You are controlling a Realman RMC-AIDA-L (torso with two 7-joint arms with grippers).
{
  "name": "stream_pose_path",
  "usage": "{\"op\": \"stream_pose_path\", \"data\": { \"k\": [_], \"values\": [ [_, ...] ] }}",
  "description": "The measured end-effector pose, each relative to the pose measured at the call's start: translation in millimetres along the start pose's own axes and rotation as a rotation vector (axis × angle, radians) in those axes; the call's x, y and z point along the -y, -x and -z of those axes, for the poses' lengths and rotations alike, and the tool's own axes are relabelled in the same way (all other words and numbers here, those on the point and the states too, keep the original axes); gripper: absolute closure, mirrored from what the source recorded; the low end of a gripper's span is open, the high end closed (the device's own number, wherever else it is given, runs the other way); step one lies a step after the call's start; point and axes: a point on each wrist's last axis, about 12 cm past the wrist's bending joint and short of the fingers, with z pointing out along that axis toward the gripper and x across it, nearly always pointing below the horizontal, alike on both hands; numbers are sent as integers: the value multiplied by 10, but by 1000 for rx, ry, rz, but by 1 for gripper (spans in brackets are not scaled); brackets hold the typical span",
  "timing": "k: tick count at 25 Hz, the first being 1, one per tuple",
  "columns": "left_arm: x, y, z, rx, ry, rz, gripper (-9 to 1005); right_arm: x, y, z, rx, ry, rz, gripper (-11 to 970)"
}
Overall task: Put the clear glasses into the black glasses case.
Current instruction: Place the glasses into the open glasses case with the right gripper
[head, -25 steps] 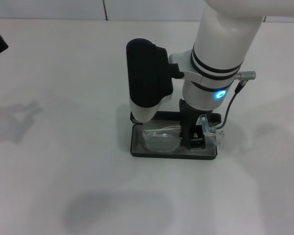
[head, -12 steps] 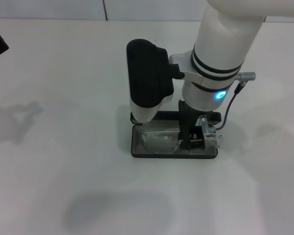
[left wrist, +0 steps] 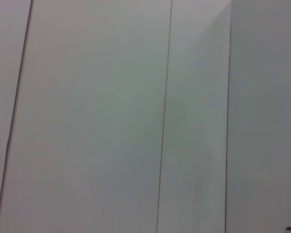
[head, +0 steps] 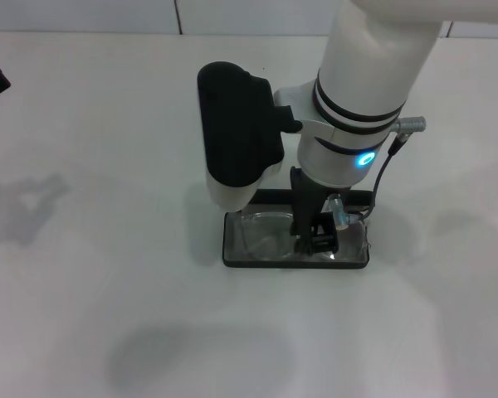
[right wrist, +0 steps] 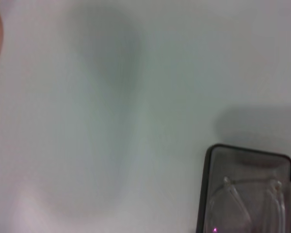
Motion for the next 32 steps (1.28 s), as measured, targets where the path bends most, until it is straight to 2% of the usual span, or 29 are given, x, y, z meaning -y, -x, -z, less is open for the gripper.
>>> {"op": "stream_pose_path", "data": {
  "k": [4, 9, 15, 25, 32],
  "values": [
    [1, 10, 14, 0, 1, 0, 839, -68, 30, 61, 13, -11, 11, 805],
    [1, 15, 14, 4, 1, 3, 839, -201, -32, 194, 74, -77, 12, 807],
    [-19, 67, 8, 27, 0, 6, 838, -309, -270, 383, 153, -69, -70, 809],
    [-55, 96, -120, 35, -37, 8, 838, -378, -607, 269, -60, -36, -204, 813],
    [-43, 76, -128, 38, -35, 15, 838, -326, -685, 97, -153, -77, -203, 813]
  ]
}}
